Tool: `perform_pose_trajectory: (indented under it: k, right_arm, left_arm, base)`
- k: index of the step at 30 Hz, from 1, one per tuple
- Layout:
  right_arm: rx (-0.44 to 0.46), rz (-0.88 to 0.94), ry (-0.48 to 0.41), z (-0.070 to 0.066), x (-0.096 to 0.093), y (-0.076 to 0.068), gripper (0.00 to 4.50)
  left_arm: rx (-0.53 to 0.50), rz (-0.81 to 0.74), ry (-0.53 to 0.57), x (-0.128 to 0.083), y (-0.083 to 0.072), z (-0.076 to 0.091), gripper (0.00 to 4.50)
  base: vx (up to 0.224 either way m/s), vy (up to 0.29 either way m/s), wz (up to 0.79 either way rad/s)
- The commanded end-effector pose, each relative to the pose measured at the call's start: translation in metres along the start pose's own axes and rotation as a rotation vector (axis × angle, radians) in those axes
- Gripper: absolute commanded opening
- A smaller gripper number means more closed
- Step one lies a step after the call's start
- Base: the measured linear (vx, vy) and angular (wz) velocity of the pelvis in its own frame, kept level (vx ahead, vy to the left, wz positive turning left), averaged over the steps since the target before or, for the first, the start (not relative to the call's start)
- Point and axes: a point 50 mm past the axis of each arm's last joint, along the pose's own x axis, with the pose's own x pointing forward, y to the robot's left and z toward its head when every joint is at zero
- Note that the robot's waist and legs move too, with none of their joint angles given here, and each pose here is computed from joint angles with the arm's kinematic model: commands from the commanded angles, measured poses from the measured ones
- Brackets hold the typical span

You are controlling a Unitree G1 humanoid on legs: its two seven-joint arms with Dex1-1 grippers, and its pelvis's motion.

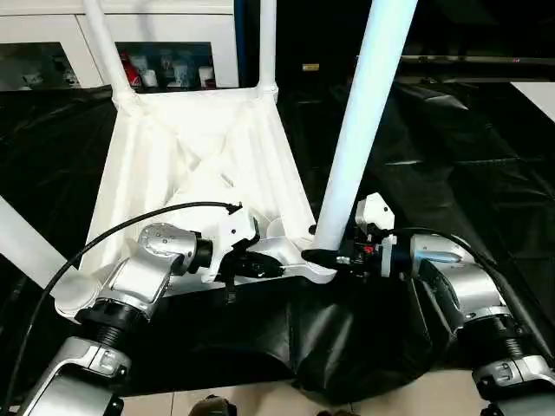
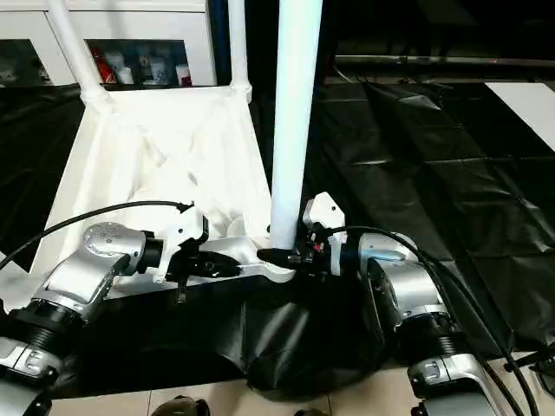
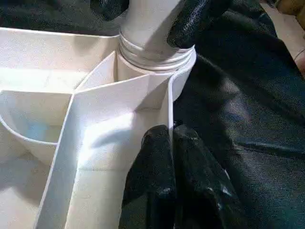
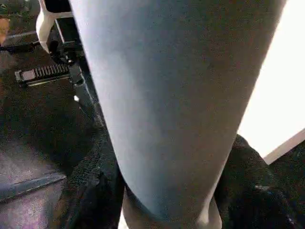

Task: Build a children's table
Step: Rotate leg to tighten

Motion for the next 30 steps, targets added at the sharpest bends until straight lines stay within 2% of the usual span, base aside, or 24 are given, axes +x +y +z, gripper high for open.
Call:
perform_pose_trajectory:
  k: [1,3,8,10,11,13,14,15,17,22,24,28,29,30]
  right_arm:
    - [0.045,0.010,0.005,-0.009,0.009,0.006,2.05]
    - [0.054,-0.026,0.004,-0.011,0.010,0.004,2.01]
    - [0.143,-0.338,0.027,-0.028,0.026,-0.007,1.97]
    - [0.145,-0.344,0.028,-0.028,0.026,-0.008,1.96]
    - [0.215,-0.511,0.043,-0.033,0.035,-0.014,1.96]
    - [0.297,-0.664,0.053,-0.036,0.047,-0.018,1.96]
    - [0.297,-0.664,0.053,-0.036,0.047,-0.018,1.96]
    - [0.317,-0.692,0.049,-0.034,0.057,-0.017,1.96]
    - [0.311,-0.678,0.028,-0.029,0.066,-0.015,1.96]
    - [0.301,-0.648,-0.026,-0.019,0.071,-0.015,1.96]
    - [0.280,-0.600,-0.065,-0.013,0.069,-0.016,2.52]
    - [0.247,-0.561,-0.076,-0.010,0.062,-0.019,2.75]
    - [0.198,-0.503,-0.065,-0.009,0.055,-0.019,2.82]
    - [0.193,-0.497,-0.063,-0.008,0.054,-0.019,2.92]
  left_arm:
    - [-0.001,0.023,-0.051,0.010,0.000,0.006,0.00]
    - [0.000,0.038,-0.055,0.011,0.002,0.007,0.00]
    - [-0.016,0.213,-0.041,0.029,0.016,0.014,0.00]
    - [-0.017,0.217,-0.041,0.030,0.016,0.015,0.00]
    - [-0.038,0.317,-0.031,0.042,0.022,0.019,0.00]
    - [-0.065,0.385,-0.036,0.057,0.024,0.025,0.00]
    - [-0.065,0.385,-0.036,0.057,0.024,0.025,0.00]
    - [-0.073,0.390,-0.044,0.067,0.022,0.030,0.00]
    - [-0.069,0.373,-0.057,0.074,0.019,0.034,0.00]
    - [-0.057,0.359,-0.067,0.075,0.019,0.036,0.00]
    - [-0.047,0.360,-0.064,0.069,0.022,0.033,0.00]
    - [-0.040,0.346,-0.067,0.063,0.023,0.031,0.00]
    - [-0.027,0.316,-0.075,0.057,0.022,0.029,0.00]
    - [-0.026,0.313,-0.076,0.056,0.022,0.029,0.00]
  base:
    - [0.000,0.000,0.00]
    - [0.000,0.000,0.00]
    - [0.000,0.000,0.00]
    - [0.000,0.000,0.00]
    - [0.000,0.000,0.00]
    - [0.000,0.000,0.00]
    - [0.000,0.000,0.00]
    - [0.000,0.000,0.00]
    - [0.000,0.000,0.00]
    - [0.000,0.000,0.00]
    - [0.000,0.000,0.00]
    - [0.000,0.000,0.00]
    - [0.000,0.000,0.00]
    - [0.000,0.000,0.00]
